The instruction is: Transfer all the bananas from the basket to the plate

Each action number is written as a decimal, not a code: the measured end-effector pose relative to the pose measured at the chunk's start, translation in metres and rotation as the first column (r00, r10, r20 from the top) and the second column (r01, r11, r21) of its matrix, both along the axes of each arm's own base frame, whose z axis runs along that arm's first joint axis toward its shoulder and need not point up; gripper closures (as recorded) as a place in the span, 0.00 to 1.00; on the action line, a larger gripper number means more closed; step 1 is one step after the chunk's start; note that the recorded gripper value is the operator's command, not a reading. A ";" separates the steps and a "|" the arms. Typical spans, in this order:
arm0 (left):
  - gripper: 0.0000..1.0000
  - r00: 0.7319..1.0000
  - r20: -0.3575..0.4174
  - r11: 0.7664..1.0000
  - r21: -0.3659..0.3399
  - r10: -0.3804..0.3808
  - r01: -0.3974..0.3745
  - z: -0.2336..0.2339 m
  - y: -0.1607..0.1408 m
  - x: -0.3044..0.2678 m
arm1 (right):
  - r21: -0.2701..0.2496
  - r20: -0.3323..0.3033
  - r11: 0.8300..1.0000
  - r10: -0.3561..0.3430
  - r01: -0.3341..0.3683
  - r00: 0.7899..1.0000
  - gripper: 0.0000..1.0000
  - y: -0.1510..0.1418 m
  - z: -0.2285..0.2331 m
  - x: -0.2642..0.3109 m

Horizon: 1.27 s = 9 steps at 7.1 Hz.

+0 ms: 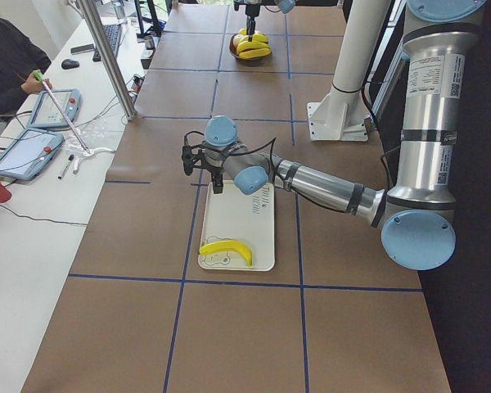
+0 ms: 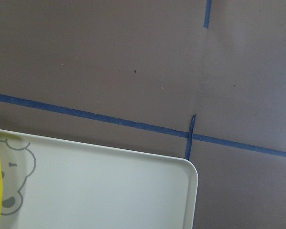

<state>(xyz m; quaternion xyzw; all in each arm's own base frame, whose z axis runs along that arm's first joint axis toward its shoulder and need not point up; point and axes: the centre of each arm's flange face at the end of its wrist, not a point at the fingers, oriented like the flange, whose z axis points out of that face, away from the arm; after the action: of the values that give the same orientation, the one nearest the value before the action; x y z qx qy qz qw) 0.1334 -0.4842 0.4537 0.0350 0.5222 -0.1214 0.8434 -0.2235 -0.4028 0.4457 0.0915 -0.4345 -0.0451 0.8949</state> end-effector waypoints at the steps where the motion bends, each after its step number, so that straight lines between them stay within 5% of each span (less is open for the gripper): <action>1: 0.00 1.000 -0.003 1.000 -0.001 0.000 0.000 -0.001 0.001 0.000 | -0.007 -0.027 1.000 -0.023 0.023 0.999 0.00 0.006 0.003 -0.015; 9: 0.00 1.000 -0.017 1.000 -0.025 -0.006 0.005 -0.005 0.003 0.001 | -0.070 -0.262 0.993 -0.108 0.092 0.959 0.05 0.027 0.025 -0.074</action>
<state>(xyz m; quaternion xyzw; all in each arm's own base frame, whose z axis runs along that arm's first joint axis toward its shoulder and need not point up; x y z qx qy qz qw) 0.1342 -0.4817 0.4488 0.0249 0.5278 -0.1305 0.8389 -0.2973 -0.3759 0.4709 0.0368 -0.3158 -0.0897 0.9439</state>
